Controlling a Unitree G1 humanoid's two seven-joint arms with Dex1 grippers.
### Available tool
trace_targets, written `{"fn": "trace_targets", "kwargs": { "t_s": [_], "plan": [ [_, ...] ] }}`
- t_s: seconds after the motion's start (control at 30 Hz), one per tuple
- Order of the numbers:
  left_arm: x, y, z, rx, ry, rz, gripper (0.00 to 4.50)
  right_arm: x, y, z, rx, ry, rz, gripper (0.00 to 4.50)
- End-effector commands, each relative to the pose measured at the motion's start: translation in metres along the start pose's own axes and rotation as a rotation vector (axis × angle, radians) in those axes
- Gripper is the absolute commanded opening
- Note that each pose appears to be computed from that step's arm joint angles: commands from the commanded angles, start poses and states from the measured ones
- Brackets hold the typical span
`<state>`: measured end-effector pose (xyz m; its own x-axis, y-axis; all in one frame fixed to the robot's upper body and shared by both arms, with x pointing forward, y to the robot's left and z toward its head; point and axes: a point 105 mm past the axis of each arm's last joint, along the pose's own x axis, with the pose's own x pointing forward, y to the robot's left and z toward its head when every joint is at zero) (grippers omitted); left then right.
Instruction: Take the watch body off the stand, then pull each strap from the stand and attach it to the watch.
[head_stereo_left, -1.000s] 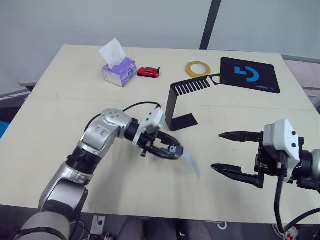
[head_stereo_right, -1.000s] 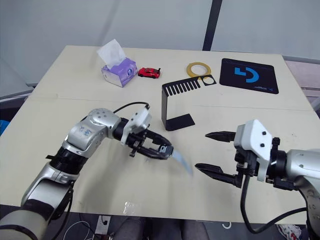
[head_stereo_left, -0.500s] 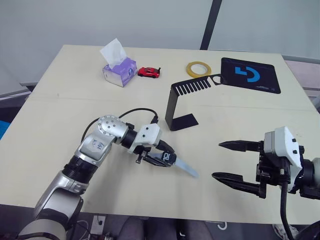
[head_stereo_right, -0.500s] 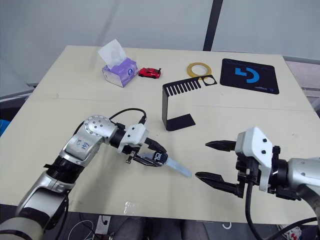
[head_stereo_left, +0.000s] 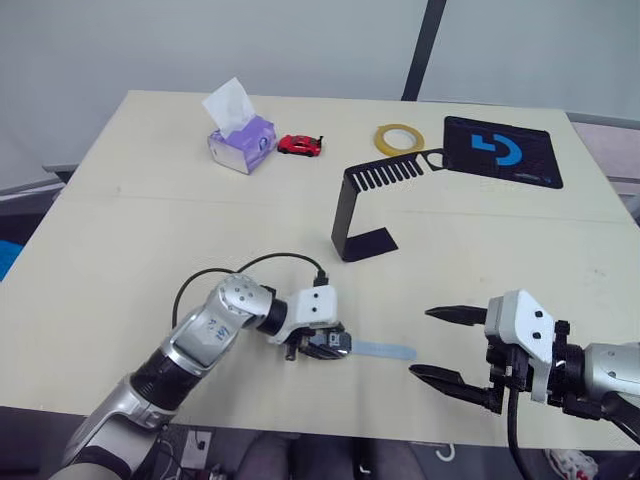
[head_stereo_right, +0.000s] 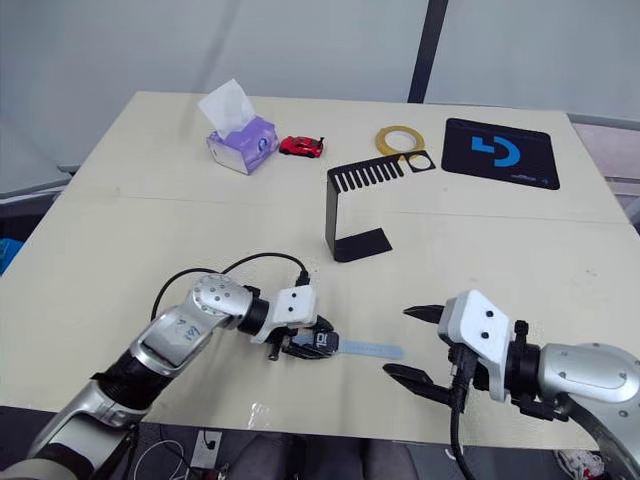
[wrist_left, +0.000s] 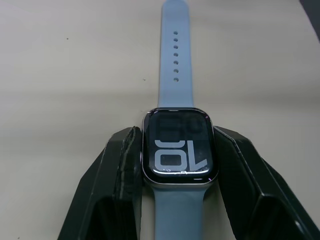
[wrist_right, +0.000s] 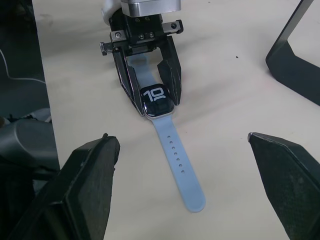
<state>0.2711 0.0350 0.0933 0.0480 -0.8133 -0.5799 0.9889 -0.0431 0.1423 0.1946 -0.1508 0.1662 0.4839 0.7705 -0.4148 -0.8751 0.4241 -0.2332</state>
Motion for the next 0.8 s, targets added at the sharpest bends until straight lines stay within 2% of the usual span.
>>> {"fn": "trace_targets", "kwargs": {
  "t_s": [0.03,0.1,0.13,0.2,0.23,0.3,0.4,0.47,0.57,0.67,0.8],
  "plan": [
    [0.007,-0.004,-0.001,-0.036,0.012,0.017,1.70,-0.002,-0.001,-0.001,-0.047,0.014,-0.008,4.41],
    [0.002,-0.004,-0.002,-0.073,0.004,0.020,2.70,-0.002,-0.002,-0.002,-0.051,0.017,-0.009,4.50],
    [0.000,-0.004,-0.003,-0.088,0.001,0.020,3.05,-0.002,-0.003,-0.003,-0.053,0.019,-0.009,4.50],
    [-0.016,-0.003,-0.003,-0.122,-0.012,0.020,3.87,-0.004,-0.005,-0.005,-0.056,0.026,-0.013,4.50],
    [-0.026,-0.003,-0.003,-0.133,-0.021,0.015,4.45,-0.006,-0.006,-0.006,-0.055,0.030,-0.017,4.50],
    [-0.047,-0.005,-0.001,-0.146,-0.055,-0.008,4.48,-0.012,-0.008,-0.007,-0.052,0.033,-0.023,4.50],
    [-0.105,-0.014,0.007,-0.149,-0.144,-0.079,4.48,-0.031,-0.011,-0.005,-0.014,0.023,-0.036,4.50],
    [-0.141,-0.012,0.006,-0.163,-0.166,-0.056,4.48,-0.048,-0.015,-0.005,0.014,0.024,-0.053,4.50],
    [-0.194,-0.004,-0.012,-0.230,-0.119,0.061,4.48,-0.073,-0.022,-0.007,0.035,0.045,-0.098,4.50],
    [-0.228,-0.011,-0.024,-0.247,-0.050,0.107,4.48,-0.089,-0.027,-0.008,0.032,0.065,-0.132,4.50],
    [-0.246,-0.016,-0.037,-0.243,0.022,0.150,4.48,-0.102,-0.030,-0.010,0.030,0.071,-0.151,4.50]
  ]
}}
